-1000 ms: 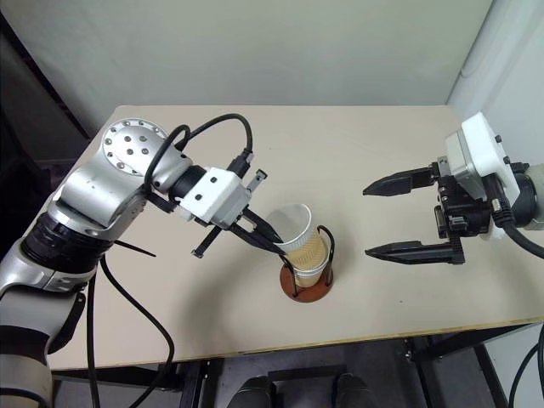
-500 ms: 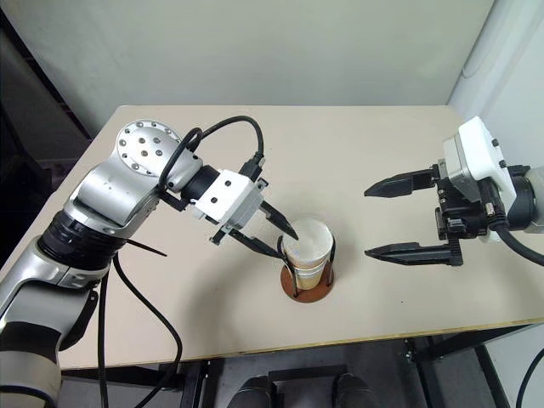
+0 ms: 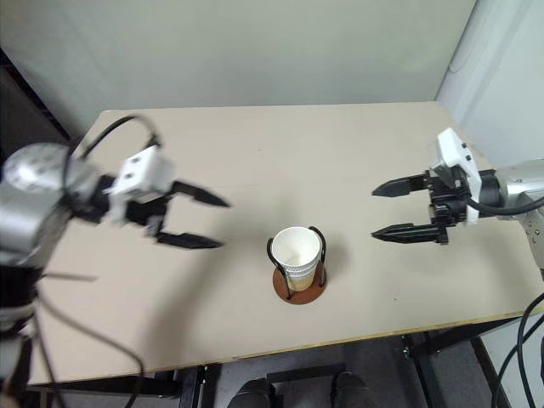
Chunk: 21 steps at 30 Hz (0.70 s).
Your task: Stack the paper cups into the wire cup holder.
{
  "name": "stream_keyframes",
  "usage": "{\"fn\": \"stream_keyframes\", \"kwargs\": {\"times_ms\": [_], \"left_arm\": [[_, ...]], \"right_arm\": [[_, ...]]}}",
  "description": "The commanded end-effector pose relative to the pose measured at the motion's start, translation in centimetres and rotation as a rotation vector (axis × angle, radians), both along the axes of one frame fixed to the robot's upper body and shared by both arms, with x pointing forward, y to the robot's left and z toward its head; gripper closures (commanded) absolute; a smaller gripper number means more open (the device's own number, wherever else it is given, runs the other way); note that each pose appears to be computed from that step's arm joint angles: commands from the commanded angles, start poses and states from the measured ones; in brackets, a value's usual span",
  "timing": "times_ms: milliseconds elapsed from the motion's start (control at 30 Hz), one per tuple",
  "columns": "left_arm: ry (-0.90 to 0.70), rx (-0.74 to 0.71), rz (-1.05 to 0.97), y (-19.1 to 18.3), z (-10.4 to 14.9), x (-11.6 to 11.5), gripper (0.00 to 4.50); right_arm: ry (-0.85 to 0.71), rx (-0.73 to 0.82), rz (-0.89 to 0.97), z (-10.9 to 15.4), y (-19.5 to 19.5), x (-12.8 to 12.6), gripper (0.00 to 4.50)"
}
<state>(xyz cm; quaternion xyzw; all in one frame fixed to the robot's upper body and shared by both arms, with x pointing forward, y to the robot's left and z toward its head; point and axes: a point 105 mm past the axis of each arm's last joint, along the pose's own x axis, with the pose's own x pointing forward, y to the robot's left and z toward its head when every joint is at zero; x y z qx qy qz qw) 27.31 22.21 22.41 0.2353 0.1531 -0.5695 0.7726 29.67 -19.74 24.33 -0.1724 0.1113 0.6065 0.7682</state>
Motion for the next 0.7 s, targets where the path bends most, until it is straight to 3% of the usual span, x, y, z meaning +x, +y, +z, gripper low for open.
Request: {"fn": "stream_keyframes", "kwargs": {"times_ms": [33,300,700], "left_arm": [[-0.013,-0.032,0.072,1.9,1.2,-2.2,0.84],[0.029,-0.116,0.177,3.7,1.0,-4.7,0.84],[0.036,-0.107,0.212,4.0,0.7,-4.9,0.84]], "right_arm": [[-0.026,-0.017,-0.041,1.1,-2.7,-0.4,0.12],[-0.021,-0.018,-0.039,1.3,-3.3,-0.1,0.12],[-0.022,-0.002,-0.015,1.1,-2.3,1.1,0.12]]}}
